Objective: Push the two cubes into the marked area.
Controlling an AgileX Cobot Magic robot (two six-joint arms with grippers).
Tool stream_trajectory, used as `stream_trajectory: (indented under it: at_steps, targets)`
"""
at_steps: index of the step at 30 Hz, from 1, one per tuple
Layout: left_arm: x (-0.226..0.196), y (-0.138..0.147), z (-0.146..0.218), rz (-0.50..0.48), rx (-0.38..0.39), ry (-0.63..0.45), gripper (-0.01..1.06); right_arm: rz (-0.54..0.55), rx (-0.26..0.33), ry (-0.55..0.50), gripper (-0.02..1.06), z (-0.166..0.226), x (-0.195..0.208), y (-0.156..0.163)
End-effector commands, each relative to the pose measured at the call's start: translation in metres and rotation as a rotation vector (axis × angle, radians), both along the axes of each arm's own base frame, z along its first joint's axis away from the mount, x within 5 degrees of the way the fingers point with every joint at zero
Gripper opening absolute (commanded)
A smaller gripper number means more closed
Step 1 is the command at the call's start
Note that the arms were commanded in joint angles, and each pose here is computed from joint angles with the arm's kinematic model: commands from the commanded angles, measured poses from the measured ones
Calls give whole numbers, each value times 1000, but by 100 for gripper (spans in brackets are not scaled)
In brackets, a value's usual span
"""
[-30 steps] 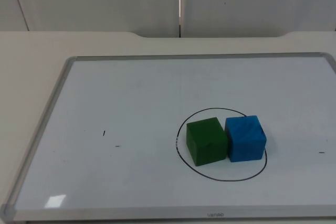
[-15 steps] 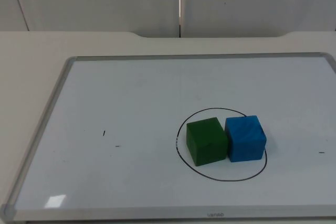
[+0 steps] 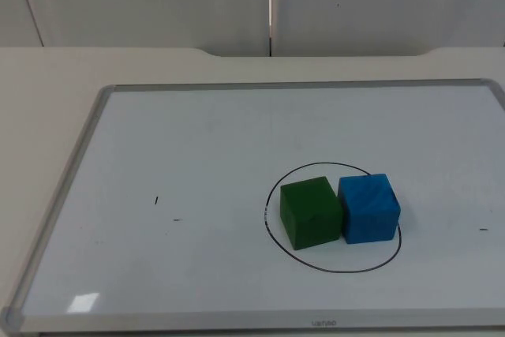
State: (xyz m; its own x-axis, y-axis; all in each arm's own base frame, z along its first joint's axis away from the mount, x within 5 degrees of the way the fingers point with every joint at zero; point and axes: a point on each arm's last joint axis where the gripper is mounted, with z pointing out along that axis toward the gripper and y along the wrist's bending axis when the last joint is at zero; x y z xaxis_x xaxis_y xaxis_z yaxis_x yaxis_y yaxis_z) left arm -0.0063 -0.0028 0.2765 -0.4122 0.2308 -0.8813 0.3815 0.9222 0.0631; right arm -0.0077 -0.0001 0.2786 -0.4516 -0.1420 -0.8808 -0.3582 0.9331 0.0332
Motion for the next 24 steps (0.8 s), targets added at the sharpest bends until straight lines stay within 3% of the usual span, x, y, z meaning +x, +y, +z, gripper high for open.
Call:
stream_trajectory:
  at_steps: [1,24]
  targets:
    - [0,0,-1,3,4,2,105,-7,4,-11,105,0,0,0]
    - [0,0,-1,3,4,2,105,3,-9,-19,105,1,0,0]
